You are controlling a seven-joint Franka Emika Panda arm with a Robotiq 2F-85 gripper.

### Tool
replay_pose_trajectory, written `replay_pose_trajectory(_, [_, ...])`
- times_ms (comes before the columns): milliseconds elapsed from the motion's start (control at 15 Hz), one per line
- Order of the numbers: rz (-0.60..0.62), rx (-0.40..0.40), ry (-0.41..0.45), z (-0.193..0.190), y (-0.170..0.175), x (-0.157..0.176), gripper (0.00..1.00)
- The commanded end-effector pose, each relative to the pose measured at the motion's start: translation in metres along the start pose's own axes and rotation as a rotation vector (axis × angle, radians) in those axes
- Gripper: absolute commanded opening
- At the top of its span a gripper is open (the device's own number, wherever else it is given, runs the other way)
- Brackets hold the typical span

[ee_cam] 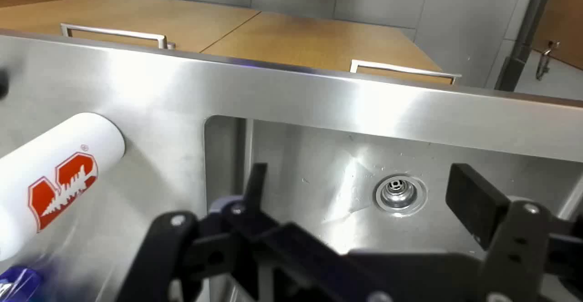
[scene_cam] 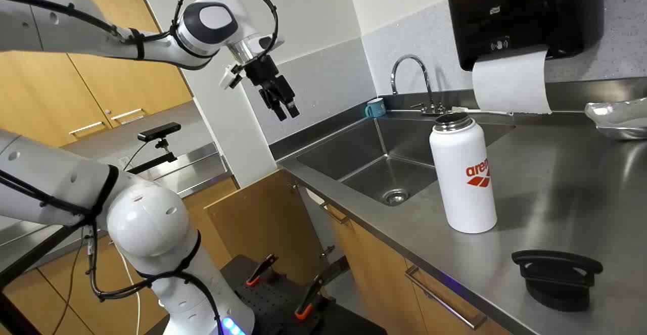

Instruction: Put the lid on the bottle

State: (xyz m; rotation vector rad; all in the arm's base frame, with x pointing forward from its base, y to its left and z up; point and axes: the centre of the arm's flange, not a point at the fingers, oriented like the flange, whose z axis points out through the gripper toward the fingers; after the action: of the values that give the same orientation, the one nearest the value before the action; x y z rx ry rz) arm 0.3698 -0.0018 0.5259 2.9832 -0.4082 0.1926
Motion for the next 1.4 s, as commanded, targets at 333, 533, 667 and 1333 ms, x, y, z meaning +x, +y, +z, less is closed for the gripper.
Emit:
replay_pose_trajectory(333, [0.0, 0.0, 0.0, 0.0, 0.0, 0.0, 1.0])
replay_pose_trajectory(533, [0.02, -0.036, -0.011, 0.0, 0.011, -0.002, 1.0])
replay_pose_trajectory(667, [0.079, -0.063, -0.015, 0.003, 0.04, -0.008, 1.0])
replay_pose_trajectory(1333, [0.62, -0.167, -0.039, 0.025, 0.257, -0.038, 1.0])
